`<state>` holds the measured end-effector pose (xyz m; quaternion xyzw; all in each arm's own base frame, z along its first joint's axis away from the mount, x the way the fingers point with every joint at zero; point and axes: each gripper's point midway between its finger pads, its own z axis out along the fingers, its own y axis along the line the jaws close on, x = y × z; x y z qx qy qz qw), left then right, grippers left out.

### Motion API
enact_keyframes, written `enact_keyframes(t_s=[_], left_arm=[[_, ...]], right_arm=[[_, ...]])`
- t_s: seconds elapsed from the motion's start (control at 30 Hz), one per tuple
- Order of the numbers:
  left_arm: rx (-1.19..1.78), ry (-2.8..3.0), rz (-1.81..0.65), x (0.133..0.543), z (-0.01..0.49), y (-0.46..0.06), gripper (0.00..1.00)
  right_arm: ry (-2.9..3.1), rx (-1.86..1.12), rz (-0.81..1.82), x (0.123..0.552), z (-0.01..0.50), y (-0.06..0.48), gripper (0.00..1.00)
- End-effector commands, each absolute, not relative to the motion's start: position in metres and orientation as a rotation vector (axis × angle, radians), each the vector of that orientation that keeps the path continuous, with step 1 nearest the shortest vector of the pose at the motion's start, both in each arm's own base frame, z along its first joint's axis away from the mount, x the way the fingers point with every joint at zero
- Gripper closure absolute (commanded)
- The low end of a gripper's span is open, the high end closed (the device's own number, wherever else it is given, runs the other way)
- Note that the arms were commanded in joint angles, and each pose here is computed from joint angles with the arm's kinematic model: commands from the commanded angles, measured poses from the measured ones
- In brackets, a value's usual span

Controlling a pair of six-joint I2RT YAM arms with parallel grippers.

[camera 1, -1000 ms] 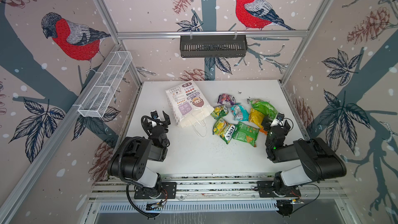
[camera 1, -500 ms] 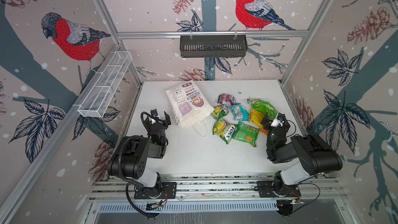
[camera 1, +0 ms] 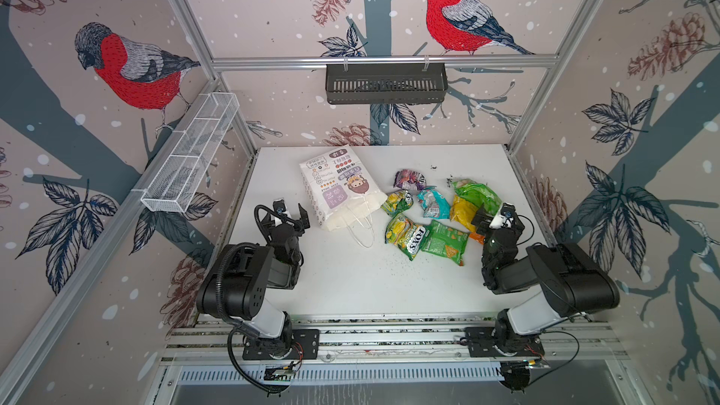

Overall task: Take the snacks out of the paper bag
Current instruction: Reset both arms

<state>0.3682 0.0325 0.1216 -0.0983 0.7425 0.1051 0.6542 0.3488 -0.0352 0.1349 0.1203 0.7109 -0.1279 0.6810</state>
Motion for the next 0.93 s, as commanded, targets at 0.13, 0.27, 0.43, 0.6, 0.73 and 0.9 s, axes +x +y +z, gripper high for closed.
enact_keyframes(t_s=[0.13, 0.27, 0.43, 0.6, 0.73, 0.9], left_arm=[[-0.23, 1.634, 0.228, 0.3691, 0.1333, 0.0325, 0.01], [-0.23, 1.636, 0.228, 0.3692, 0.1329, 0.0324, 0.01], [-0.23, 1.636, 0.229, 0.3691, 0.1327, 0.0326, 0.01], [-0.228, 1.637, 0.228, 0.3691, 0.1325, 0.0322, 0.01], [-0.229, 1.637, 0.228, 0.3691, 0.1327, 0.0323, 0.01], [-0.228, 1.637, 0.228, 0.3691, 0.1326, 0.0324, 0.01]], right_arm=[[1.573, 0.281, -0.279, 0.3499, 0.1405, -0.0357, 0.0], [1.575, 0.281, -0.28, 0.3498, 0.1401, -0.0357, 0.0], [1.576, 0.281, -0.28, 0.3499, 0.14, -0.0357, 0.0], [1.577, 0.283, -0.279, 0.3512, 0.14, -0.0364, 0.0], [1.58, 0.282, -0.277, 0.3511, 0.1395, -0.0366, 0.0], [1.609, 0.272, -0.242, 0.3583, 0.1356, -0.0373, 0.0]])
